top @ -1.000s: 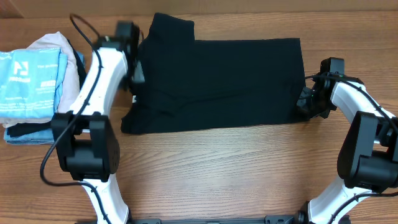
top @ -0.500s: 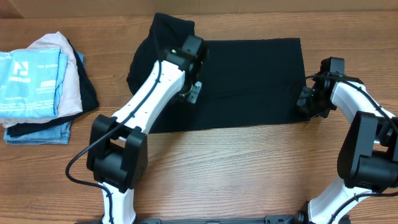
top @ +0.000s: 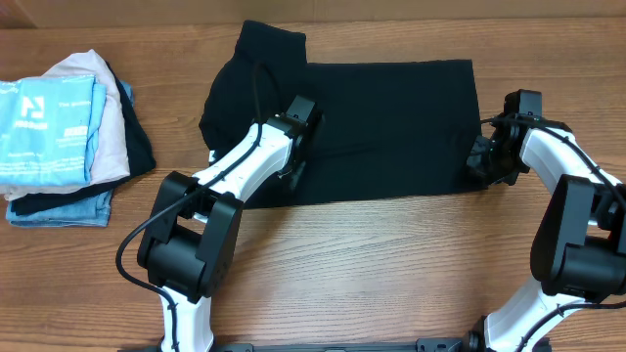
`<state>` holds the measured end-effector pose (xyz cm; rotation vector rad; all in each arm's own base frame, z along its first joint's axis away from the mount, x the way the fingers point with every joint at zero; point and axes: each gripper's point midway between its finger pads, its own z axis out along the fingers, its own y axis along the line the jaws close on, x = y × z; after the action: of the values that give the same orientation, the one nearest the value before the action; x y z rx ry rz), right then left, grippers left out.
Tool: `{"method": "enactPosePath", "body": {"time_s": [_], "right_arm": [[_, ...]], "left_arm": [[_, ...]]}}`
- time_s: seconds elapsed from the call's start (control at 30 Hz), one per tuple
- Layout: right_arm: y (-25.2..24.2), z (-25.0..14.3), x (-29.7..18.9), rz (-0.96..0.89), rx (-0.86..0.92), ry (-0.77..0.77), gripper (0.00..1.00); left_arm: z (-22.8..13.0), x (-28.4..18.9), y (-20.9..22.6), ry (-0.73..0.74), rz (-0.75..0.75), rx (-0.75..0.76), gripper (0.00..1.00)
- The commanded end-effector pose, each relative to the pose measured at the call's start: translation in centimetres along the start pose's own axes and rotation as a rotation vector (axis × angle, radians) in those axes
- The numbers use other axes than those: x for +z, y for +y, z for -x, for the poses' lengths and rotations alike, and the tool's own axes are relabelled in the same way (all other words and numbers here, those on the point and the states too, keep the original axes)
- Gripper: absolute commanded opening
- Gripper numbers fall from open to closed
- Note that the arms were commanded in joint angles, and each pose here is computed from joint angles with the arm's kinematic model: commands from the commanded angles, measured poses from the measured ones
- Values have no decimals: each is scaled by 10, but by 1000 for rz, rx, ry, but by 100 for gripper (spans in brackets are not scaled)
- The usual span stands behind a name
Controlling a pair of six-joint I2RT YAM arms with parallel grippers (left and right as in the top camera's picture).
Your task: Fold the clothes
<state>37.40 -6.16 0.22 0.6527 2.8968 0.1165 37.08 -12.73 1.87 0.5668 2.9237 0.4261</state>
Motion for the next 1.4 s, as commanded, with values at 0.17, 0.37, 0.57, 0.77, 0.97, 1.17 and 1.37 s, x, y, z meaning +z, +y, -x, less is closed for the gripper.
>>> {"method": "enactPosePath", "body": {"time_s": [0.17,0.37,0.57,0.77,0.97,1.17,1.37], "right_arm": [[-21,-8,16,-68,26,39,20],[-21,-8,16,-67,26,39,20],[-21,-8,16,-67,26,39,20],[-21,-8,16,-67,26,39,20],[-21,-8,16,-67,26,37,20],[-21,-8,16,-67,26,38,21],[-21,-8,16,-67,26,38,21]], "left_arm": [[13,-1,11,-59,66,-14,31],[29,-5,31,-127,178,-45,32],[53,-7,68,-224,237,-217,50],[65,-62,51,-161,-47,-234,4],[6,-52,0,91,-288,-205,4],[-37,-21,-24,222,-300,-194,4],[-31,-6,-20,177,-244,-265,4]]}}
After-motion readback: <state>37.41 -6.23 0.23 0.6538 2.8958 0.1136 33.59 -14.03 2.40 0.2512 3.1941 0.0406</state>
